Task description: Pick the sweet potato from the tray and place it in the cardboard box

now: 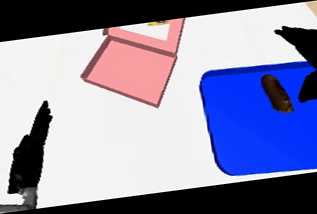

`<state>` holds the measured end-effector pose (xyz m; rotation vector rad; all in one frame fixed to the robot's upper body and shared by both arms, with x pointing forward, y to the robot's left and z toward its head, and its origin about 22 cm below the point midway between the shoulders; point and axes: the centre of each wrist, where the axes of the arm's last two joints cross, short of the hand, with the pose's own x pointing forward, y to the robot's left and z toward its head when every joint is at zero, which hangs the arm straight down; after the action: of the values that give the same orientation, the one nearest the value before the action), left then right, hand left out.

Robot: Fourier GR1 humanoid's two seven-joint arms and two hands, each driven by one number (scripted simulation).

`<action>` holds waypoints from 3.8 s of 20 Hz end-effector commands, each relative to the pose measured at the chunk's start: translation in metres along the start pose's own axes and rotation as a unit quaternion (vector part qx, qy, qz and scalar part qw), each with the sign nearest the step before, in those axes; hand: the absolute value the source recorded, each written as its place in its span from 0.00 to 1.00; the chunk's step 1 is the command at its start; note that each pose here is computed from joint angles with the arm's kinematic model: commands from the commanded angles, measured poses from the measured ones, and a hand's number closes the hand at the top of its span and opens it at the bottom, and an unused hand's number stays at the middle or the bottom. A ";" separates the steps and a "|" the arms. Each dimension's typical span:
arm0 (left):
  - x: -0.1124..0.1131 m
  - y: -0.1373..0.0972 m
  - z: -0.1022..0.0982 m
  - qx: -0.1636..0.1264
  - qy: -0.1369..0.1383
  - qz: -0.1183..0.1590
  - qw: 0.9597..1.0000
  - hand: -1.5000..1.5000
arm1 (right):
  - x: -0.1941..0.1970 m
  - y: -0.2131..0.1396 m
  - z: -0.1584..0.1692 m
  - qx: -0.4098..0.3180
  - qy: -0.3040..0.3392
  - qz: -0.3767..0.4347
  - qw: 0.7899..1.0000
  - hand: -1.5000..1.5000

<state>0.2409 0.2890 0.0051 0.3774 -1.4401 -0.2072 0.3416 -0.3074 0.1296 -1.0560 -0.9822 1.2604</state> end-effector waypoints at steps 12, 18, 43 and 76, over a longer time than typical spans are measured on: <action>-0.005 -0.007 -0.008 -0.004 0.003 0.004 1.000 0.50 | 0.070 0.019 -0.002 0.095 0.103 0.061 0.988 0.00; 0.001 -0.007 0.004 0.001 -0.008 0.006 1.000 0.50 | 0.064 0.049 -0.007 0.112 0.129 0.075 0.983 0.00; 0.000 0.004 0.010 0.008 -0.004 0.009 1.000 0.50 | 0.043 0.058 0.005 0.102 0.132 0.071 0.983 0.00; 0.012 -0.015 -0.016 -0.019 -0.019 0.000 1.000 0.50 | 0.033 0.011 -0.075 -0.033 -0.172 -0.010 0.984 1.00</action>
<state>0.2518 0.2705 0.0054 0.3421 -1.4741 -0.2294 0.3900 -0.2711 0.0796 -0.9774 -1.1607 1.4246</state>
